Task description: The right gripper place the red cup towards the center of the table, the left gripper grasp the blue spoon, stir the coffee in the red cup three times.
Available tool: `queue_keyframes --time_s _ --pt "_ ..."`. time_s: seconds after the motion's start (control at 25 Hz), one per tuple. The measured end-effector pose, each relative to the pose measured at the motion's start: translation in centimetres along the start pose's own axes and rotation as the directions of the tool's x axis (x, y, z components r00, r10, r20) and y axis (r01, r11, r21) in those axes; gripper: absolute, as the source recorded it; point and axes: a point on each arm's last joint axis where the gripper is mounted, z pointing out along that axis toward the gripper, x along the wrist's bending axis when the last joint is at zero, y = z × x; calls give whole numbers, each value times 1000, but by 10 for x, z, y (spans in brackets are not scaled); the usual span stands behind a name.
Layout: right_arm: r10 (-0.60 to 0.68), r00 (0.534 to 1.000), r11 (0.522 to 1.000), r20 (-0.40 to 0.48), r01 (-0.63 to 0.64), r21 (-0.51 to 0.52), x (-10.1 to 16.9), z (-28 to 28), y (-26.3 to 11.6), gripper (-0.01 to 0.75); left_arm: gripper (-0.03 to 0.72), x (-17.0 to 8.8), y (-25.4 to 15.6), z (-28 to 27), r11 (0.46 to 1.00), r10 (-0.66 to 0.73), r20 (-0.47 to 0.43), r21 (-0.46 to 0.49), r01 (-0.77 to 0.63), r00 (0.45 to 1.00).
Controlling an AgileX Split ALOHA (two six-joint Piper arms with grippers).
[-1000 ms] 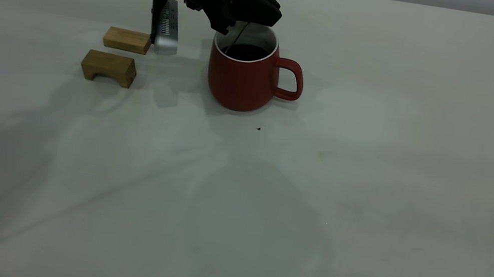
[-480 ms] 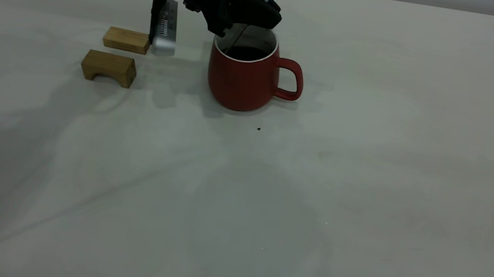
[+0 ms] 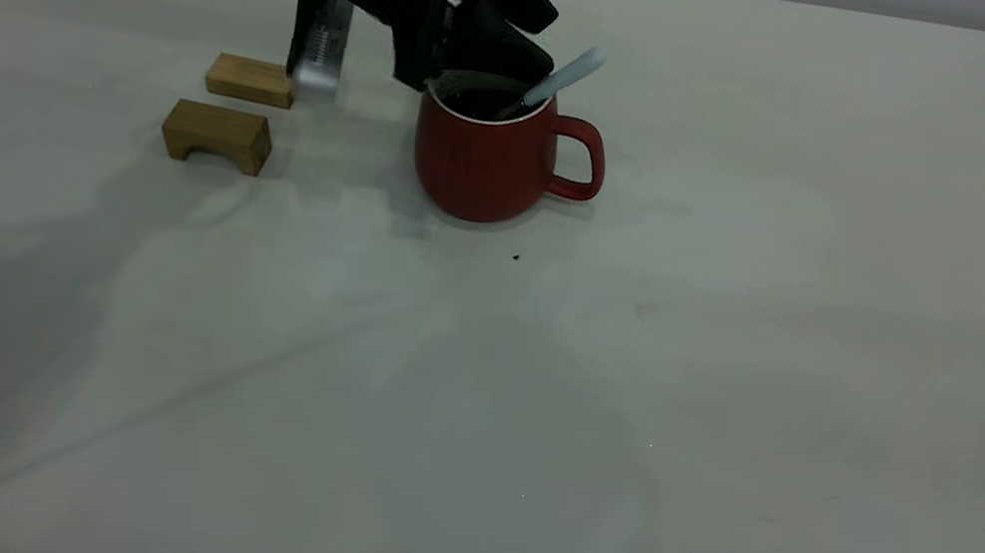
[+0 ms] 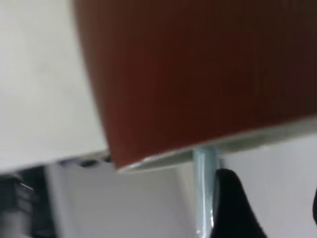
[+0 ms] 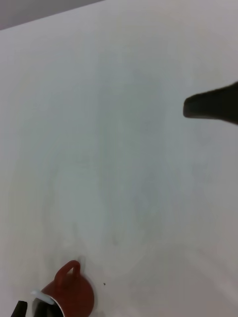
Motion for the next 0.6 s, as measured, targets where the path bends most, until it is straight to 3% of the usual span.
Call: queue_keyframes --time_s 0.12,0.2,0.28,0.4,0.48,0.6 --pt "0 1000 1000 0 0 0 0 0 0 572 471 -9 -16 -13 955 296 12 3 -296 955" --pt "0 1000 1000 0 0 0 0 0 0 572 471 -17 -33 -28 854 520 13 -4 -520 854" --pt "0 1000 1000 0 0 0 0 0 0 572 467 -23 -49 -46 670 742 -24 -22 -742 670" --pt "0 1000 1000 0 0 0 0 0 0 572 444 -28 -64 -69 312 941 -130 -28 -950 313" --pt "0 1000 1000 0 0 0 0 0 0 572 425 -31 -71 -82 56 975 -213 -7 -998 56" --pt "0 1000 1000 0 0 0 0 0 0 572 397 -37 -87 -103 -261 920 -290 49 -964 -264"
